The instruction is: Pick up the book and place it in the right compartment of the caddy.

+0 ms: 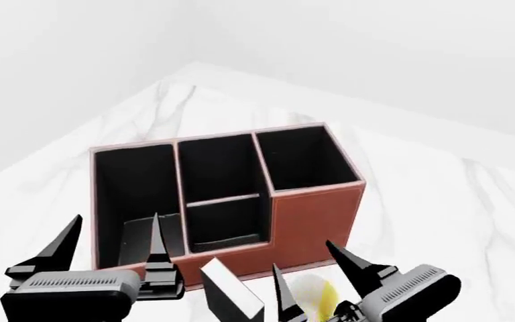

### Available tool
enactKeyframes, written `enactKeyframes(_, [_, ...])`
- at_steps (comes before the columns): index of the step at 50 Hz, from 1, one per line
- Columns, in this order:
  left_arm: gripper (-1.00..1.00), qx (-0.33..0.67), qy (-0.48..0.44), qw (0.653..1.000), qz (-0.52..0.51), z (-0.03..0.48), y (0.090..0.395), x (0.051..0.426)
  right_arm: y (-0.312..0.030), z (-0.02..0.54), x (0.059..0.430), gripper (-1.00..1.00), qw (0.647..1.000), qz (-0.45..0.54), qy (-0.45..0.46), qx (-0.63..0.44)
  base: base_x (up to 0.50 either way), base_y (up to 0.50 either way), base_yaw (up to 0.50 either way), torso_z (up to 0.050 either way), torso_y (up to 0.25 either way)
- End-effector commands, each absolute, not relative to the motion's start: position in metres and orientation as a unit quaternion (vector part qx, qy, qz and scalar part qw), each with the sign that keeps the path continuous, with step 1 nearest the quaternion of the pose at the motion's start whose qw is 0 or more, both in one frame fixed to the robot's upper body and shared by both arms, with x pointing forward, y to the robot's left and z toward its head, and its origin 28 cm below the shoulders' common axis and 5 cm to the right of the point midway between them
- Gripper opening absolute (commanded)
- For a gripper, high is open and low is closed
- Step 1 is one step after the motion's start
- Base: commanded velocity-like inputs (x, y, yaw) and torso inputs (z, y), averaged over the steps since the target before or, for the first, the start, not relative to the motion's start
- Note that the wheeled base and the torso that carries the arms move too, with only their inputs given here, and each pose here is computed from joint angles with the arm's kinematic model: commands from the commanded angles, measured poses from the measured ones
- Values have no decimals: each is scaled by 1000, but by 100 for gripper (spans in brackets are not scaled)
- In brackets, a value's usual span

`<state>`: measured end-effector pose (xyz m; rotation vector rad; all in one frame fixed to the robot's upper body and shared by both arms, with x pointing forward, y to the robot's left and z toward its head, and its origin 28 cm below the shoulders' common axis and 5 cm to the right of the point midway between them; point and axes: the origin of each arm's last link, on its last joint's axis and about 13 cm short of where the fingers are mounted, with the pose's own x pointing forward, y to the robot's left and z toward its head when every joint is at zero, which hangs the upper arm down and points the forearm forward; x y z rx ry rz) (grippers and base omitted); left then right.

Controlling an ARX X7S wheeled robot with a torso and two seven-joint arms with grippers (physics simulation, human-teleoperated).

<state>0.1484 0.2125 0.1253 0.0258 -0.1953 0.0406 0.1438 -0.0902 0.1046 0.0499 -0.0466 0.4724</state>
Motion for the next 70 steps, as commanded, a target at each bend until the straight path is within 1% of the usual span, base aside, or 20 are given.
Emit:
enactKeyframes(1, [100, 12, -97, 995, 21, 126, 213, 149, -79, 106, 139, 100, 957, 288, 8, 18, 0, 0, 0, 0, 0])
enactKeyframes(17, [100, 11, -96, 995, 23, 124, 214, 150, -57, 107, 136, 100, 946, 322, 22, 22, 0, 0, 0, 0, 0])
enactKeyframes(27, [100, 11, -97, 995, 23, 124, 214, 150, -51, 95, 134, 100, 941, 338, 27, 7, 0, 0, 0, 0, 0])
enactKeyframes(28, [100, 10, -96, 995, 24, 124, 214, 150, -50, 88, 134, 100, 940, 341, 28, 3, 0, 0, 0, 0, 0])
enactKeyframes(37, [100, 10, -95, 995, 24, 123, 214, 150, -50, 83, 140, 100, 940, 339, 39, -8, 0, 0, 0, 0, 0])
enactKeyframes(58, [100, 11, -95, 995, 23, 124, 213, 149, -55, 74, 158, 100, 944, 326, 31, -37, 0, 0, 0, 0, 0])
enactKeyframes(70, [100, 11, -95, 995, 23, 124, 213, 149, -55, 69, 160, 100, 942, 332, 34, -39, 0, 0, 0, 0, 0])
